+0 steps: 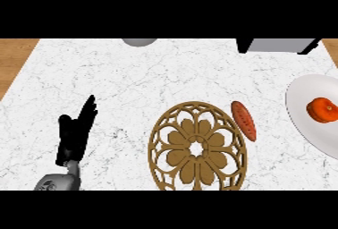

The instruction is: Pick the squash from the placemat and place it in the plate

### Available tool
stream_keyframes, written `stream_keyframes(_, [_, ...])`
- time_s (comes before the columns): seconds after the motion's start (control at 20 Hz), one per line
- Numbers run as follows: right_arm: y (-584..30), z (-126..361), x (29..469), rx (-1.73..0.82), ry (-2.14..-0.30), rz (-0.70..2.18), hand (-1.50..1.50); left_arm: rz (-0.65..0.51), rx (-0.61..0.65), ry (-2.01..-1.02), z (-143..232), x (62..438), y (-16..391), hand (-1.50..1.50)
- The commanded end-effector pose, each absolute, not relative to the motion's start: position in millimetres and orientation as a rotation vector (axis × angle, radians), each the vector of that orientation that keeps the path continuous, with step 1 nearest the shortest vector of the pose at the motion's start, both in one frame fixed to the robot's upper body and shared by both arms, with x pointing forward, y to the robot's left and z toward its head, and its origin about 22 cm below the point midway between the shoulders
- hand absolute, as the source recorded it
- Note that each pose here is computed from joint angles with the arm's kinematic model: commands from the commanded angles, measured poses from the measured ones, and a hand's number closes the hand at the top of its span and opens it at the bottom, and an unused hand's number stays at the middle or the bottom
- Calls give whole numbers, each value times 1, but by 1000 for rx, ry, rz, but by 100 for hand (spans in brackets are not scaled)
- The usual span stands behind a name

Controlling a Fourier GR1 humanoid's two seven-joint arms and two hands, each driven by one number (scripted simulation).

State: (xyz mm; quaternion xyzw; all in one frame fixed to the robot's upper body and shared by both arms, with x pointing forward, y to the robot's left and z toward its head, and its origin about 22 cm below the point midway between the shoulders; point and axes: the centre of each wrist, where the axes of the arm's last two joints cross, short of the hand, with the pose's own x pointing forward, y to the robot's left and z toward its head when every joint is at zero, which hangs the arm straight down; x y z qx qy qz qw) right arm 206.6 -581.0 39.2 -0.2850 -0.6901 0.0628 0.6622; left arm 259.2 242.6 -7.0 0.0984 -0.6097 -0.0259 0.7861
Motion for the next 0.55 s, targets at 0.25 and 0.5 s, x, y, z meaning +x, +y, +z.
stream_keyframes(0.25, [-595,46,186,-699,-1566,98,-150,-38,221,-1300,-11,261,238,0])
stream_keyframes(0.5, [-590,40,189,-752,-1529,82,-150,-56,206,-1317,-12,252,238,0])
